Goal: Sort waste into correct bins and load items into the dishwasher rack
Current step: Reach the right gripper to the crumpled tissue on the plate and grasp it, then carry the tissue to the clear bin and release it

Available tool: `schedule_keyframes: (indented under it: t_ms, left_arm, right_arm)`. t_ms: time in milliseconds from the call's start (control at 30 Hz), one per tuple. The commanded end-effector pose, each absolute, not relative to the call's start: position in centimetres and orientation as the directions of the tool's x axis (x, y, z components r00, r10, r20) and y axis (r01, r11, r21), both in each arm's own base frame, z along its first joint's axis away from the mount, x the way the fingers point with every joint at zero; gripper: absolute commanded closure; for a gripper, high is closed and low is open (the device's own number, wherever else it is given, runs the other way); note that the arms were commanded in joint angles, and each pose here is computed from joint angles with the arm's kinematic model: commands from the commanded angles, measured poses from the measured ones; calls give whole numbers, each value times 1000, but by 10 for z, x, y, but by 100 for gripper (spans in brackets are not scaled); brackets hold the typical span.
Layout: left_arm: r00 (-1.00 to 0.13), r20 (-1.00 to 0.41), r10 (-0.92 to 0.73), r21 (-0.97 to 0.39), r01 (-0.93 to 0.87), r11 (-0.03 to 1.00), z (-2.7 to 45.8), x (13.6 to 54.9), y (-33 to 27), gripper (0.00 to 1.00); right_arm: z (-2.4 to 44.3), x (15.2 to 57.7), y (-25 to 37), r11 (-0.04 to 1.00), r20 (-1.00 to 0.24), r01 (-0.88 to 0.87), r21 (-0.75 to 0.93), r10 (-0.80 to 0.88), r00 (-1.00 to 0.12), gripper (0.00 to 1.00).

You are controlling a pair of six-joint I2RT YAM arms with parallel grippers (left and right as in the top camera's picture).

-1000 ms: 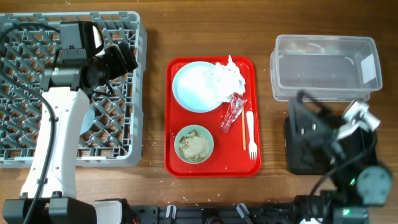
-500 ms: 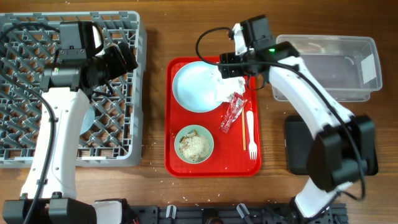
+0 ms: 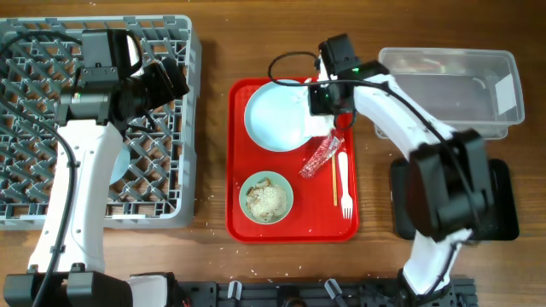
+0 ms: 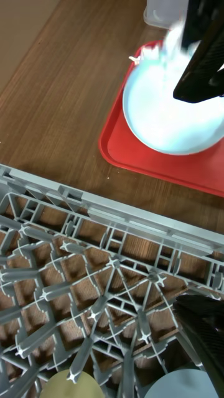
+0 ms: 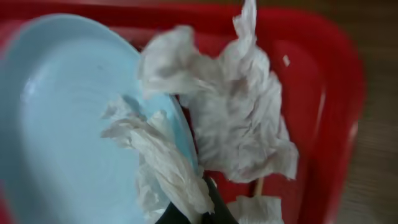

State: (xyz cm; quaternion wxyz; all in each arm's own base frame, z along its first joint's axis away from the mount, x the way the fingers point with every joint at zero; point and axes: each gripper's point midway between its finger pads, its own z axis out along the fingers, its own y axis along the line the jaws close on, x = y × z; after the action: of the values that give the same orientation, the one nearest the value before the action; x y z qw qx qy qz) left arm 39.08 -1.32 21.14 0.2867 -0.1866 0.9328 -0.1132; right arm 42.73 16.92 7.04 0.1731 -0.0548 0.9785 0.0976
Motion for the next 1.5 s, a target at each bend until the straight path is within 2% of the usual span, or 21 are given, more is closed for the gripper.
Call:
schedule_keyframes:
  t_ms: [0, 67, 167, 400, 500, 567, 600, 633, 667, 733, 800, 833, 1000, 1067, 1100, 1167, 1267, 1333, 1367, 1400, 1467]
  left_arm:
    - [-753, -502, -425, -334, -284, 899, 219, 392, -13, 0]
    - [-753, -502, -425, -334, -284, 899, 219, 392, -13, 0]
    - [-753, -502, -425, -334, -284, 899, 219, 392, -13, 0]
    - [-753, -502, -425, -334, -284, 899, 219, 392, -12, 0]
    - [-753, -502, -425, -334, -284, 899, 219, 392, -12, 0]
    - [-753, -502, -425, -334, -284, 899, 219, 392, -12, 0]
    - [-753, -502, -425, -334, -284, 899, 219, 392, -12, 0]
    - [-753, -502, -425, -334, -284, 899, 219, 392, -13, 0]
    - [-753, -502, -425, -334, -284, 899, 219, 392, -13, 0]
    - [-753, -502, -425, -334, -284, 899, 219, 392, -13, 0]
    - [-753, -502, -425, -334, -284, 899, 219, 392, -12, 0]
    - [-753, -502, -425, -334, -284, 899, 219, 392, -13, 0]
    - [-752, -504, -425, -334, -284, 899, 219, 392, -12, 0]
    - [-754, -502, -423, -334, -282, 899, 218, 392, -14, 0]
    - [-755, -502, -422, -334, -280, 900, 218, 392, -14, 0]
    - [-755, -502, -422, -334, -280, 900, 218, 392, -14, 0]
    - [-755, -502, -422, -334, -281, 900, 218, 391, -14, 0]
    - [-755, -502, -422, -334, -281, 900, 218, 391, -14, 0]
    - [-755, -502, -422, -334, -281, 900, 218, 391, -14, 0]
    - [-755, -502, -422, -334, -281, 900, 218, 391, -14, 0]
    - [-755, -502, -422, -334, -280, 900, 218, 392, -14, 0]
  right_arm:
    - [170, 430, 170, 963, -539, -171, 210, -32, -842, 96]
    - [197, 421, 167, 959, -574, -179, 219, -22, -818, 96]
    - [183, 413, 170, 954, -529, -180, 238, -28, -848, 96]
    - [59, 411, 192, 954, -323, -77, 288, 21, -946, 96]
    - [32, 409, 195, 959, -278, -59, 278, 22, -960, 95]
    - [33, 408, 195, 959, -275, -61, 276, 18, -961, 72]
    - [34, 408, 194, 959, -275, -65, 274, 14, -961, 69]
    - [40, 410, 195, 958, -285, -69, 277, 14, -958, 58]
    - [49, 412, 195, 957, -302, -73, 282, 16, -953, 58]
    - [66, 415, 196, 953, -340, -96, 287, 8, -940, 63]
    - [82, 417, 192, 956, -377, -99, 277, 13, -926, 89]
    - [85, 418, 189, 959, -384, -95, 267, 15, -923, 96]
    - [109, 425, 160, 984, -438, -24, 177, 57, -897, 96]
    - [209, 458, 63, 959, -621, 176, 221, 278, -733, 96]
    - [237, 459, 6, 932, -669, 274, 238, 362, -650, 96]
    - [233, 457, -73, 870, -669, 431, 238, 469, -577, 96]
    - [205, 460, -99, 845, -631, 487, 220, 504, -590, 96]
    - [187, 461, -97, 845, -597, 491, 211, 509, -620, 28]
    - [183, 461, -93, 849, -584, 482, 216, 508, -633, 9]
    - [182, 462, -88, 860, -574, 456, 229, 498, -650, 2]
    - [193, 464, -61, 893, -563, 320, 318, 449, -694, 0]
